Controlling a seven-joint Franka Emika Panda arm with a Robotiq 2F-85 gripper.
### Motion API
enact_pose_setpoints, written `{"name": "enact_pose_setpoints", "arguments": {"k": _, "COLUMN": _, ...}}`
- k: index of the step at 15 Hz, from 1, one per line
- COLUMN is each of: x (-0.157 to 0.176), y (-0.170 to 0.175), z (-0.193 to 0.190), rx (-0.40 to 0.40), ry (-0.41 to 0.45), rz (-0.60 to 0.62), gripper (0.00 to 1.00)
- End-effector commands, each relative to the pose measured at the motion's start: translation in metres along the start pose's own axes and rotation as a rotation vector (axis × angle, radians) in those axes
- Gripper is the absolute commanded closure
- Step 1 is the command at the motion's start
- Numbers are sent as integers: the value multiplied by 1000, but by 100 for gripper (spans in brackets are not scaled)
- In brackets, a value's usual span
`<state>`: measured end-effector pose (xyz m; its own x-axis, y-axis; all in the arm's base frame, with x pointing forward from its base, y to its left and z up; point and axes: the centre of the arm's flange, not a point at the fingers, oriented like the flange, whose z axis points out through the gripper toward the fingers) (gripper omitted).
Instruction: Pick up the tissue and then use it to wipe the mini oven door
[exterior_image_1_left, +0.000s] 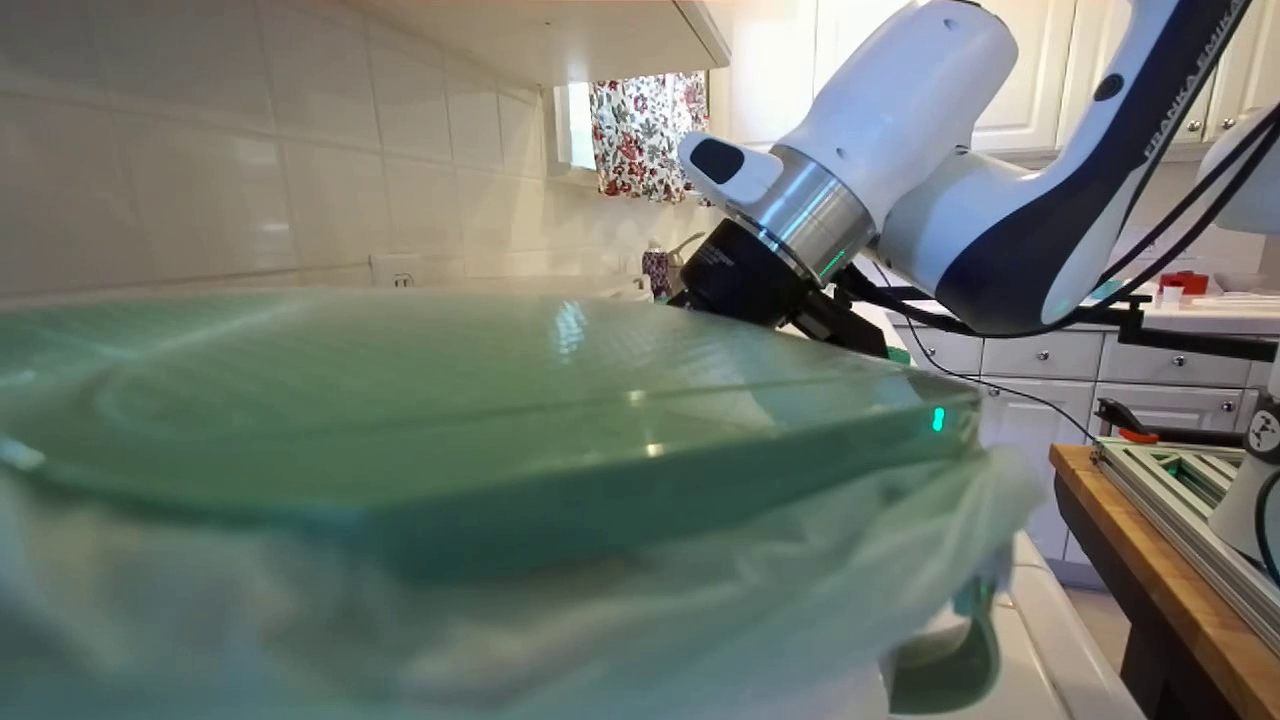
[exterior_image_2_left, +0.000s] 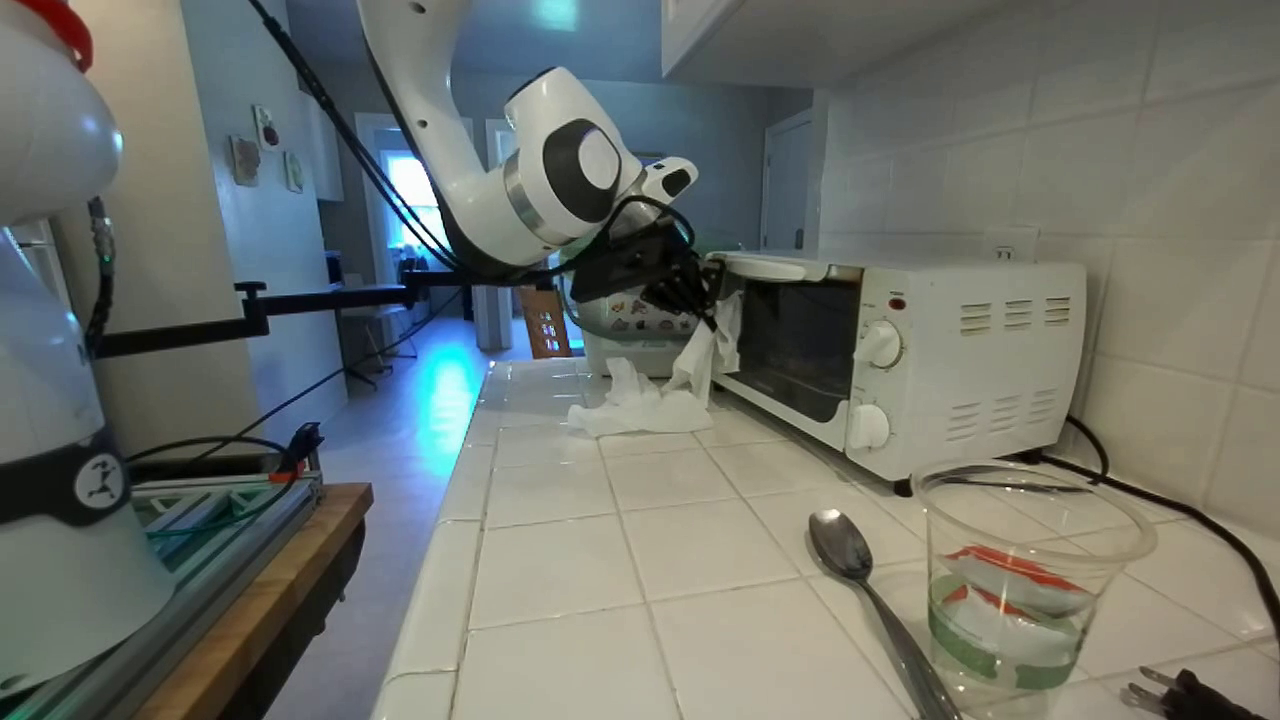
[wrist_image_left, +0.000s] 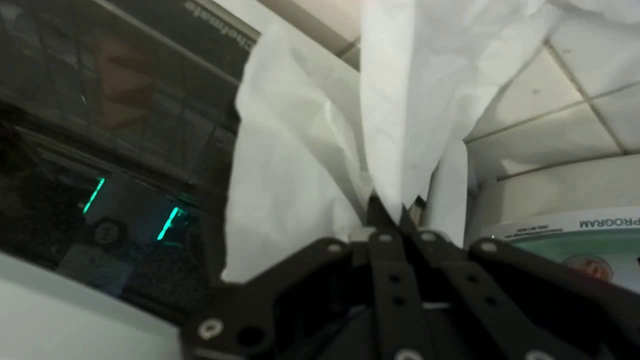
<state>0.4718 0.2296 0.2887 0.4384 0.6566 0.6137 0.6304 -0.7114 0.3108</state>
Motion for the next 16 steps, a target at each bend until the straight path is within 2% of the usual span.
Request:
{"name": "enact_pose_setpoints", "arguments": {"k": 1, "x": 9, "y": 7, "z": -18, "rx": 3, "ry": 82, "rz": -26, "gripper": 100}}
{"name": "enact_pose_setpoints", "arguments": {"k": 9, "x": 28, "y": 12, "z": -49, "rx": 0, "ry": 178, "rz": -33, "gripper": 100}}
{"name": "enact_pose_setpoints", "arguments": {"k": 13, "x": 19, "y": 22, "z": -38, "rx": -6, "ry": 140, "rz": -2, "gripper": 100}}
{"name": "enact_pose_setpoints", "arguments": {"k": 16, "x": 0, "y": 34, "z": -26, "rx": -13, "ry": 84, "rz": 30, "gripper": 100}}
